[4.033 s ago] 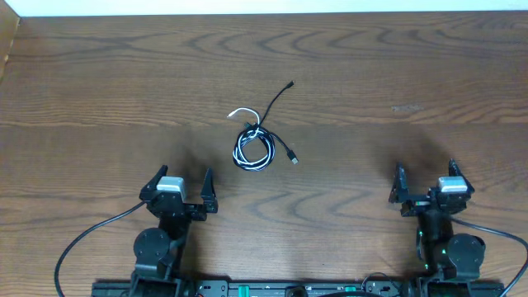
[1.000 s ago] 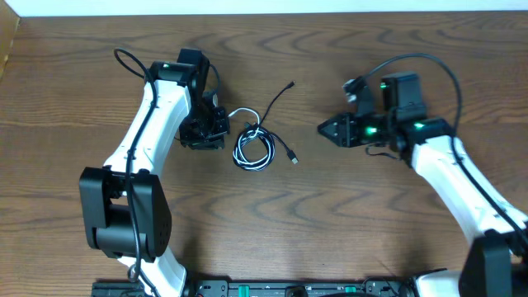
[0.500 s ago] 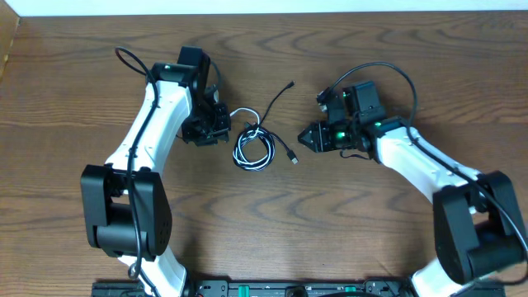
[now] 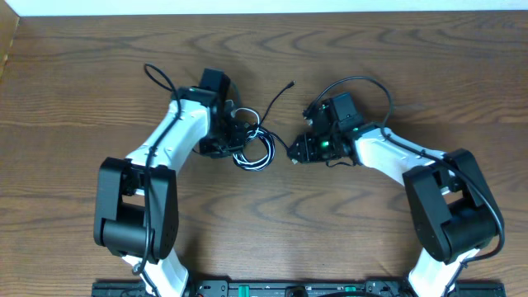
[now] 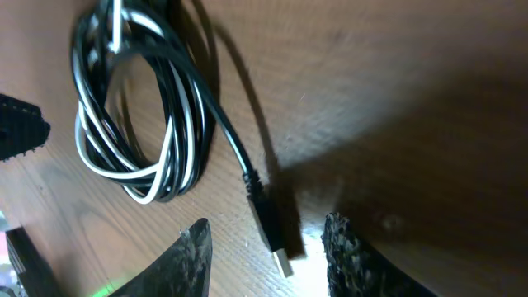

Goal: Untangle cables

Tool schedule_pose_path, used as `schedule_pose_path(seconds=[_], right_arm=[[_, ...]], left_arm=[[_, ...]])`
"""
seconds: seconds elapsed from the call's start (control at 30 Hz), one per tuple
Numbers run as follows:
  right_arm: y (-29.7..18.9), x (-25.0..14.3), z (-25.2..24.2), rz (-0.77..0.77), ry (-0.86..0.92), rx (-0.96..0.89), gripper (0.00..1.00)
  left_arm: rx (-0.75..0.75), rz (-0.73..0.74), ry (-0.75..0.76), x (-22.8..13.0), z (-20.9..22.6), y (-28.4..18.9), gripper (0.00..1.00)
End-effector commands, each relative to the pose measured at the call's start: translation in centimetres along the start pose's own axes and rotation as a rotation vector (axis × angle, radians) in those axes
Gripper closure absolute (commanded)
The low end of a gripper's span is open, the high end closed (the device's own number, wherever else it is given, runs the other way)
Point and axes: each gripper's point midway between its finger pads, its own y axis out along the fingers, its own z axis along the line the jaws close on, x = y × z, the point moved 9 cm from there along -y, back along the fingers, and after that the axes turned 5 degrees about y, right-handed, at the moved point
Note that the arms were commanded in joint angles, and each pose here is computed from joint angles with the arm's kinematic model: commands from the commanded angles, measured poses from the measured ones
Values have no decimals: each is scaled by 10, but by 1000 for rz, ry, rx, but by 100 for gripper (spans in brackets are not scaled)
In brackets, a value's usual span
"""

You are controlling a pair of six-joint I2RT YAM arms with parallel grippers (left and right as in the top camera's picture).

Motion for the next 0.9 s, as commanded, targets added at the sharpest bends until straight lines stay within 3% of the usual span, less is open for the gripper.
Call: schedule_pose_path(seconds=[0.0,0.33,0.53,0.63,0.87], right_arm=[[6,-1,8,1,5,-11,63],[10,-5,12,-4,-13,-45,73],[10,-5,12,-4,-5,-45,87],[10,-5,12,-4,-6,-46,99],[10,-5,12,-3,-4,-44,99]], left_arm=[[-3,20,0,-6,-5,14,67],[35,20,8,-16,1,31,64],[48,11,8,-17,4,36,64],[44,0,12,-15,4,36,63],[31,-13,42,-10,0,30,67]])
